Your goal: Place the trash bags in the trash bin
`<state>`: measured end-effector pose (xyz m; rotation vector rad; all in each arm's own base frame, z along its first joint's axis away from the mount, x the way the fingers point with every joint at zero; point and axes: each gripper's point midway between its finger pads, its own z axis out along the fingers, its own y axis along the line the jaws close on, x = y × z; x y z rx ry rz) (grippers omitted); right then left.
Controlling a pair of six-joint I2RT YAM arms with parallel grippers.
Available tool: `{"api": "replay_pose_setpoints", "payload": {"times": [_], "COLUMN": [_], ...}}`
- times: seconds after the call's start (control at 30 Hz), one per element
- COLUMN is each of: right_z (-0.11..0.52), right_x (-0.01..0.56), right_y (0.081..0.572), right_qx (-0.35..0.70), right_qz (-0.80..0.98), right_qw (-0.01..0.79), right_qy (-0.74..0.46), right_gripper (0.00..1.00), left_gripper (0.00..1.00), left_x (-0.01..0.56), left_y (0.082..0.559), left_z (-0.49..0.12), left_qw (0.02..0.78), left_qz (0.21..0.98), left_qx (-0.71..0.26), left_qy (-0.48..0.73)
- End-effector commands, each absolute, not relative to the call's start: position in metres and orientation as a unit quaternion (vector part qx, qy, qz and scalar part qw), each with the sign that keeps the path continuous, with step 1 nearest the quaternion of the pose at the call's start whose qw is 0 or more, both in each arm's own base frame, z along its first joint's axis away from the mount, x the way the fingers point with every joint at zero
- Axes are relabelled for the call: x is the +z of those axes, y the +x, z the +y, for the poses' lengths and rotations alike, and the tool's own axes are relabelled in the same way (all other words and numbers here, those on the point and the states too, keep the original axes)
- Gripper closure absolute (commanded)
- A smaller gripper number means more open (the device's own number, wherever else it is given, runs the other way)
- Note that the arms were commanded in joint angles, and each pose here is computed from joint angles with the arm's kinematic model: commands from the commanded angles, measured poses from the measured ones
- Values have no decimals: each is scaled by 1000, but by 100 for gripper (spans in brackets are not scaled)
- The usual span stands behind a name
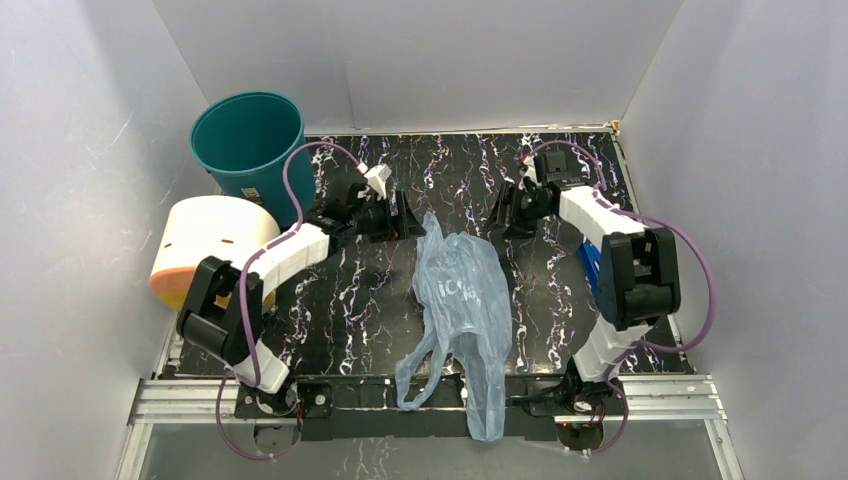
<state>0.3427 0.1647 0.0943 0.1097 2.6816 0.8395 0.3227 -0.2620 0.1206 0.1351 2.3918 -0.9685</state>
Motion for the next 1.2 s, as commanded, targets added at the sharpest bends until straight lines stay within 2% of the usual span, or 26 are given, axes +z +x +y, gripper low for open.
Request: {"api": "replay_pose_setpoints", "payload": {"times": [0.0,0.07,0.17,0.33,0.43,0.57,0.73,0.8,0.9,0.93,1.07,1.17], "right_z": [173,177,180,188,194,196,198,198,195,193,179,172], "right_x": [96,86,70,74,73,68,69,70,72,74,80,91], "right_y": [362,361,356,351,346,342,339,339,340,341,350,346], "right_qx": [308,315,320,349,365,363,366,367,359,353,310,303], "right_qz": [939,941,944,934,928,930,928,927,929,931,941,939], "right_qw": [155,125,78,83,74,67,74,75,87,95,138,160], "right_qy": [13,14,10,-4,-10,-9,-8,-8,-7,-6,10,16], "right_gripper": [32,33,39,39,45,51,59,67,71,76,87,88], "left_gripper": [25,26,32,35,38,53,58,74,97,100,100,100], "left_x": [147,143,126,122,121,115,106,102,92,91,95,107], "left_y": [335,335,333,326,322,320,318,317,321,322,321,325], "left_z": [-293,-301,-299,-295,-296,-302,-310,-312,-300,-296,-276,-254], "left_qw": [271,249,227,227,227,213,205,202,214,219,246,282], "left_qz": [850,848,864,870,871,871,875,877,894,897,908,911], "left_qx": [-446,-463,-445,-432,-429,-434,-429,-426,-388,-377,-333,-296], "left_qy": [67,66,67,73,78,83,91,92,74,72,64,50]}}
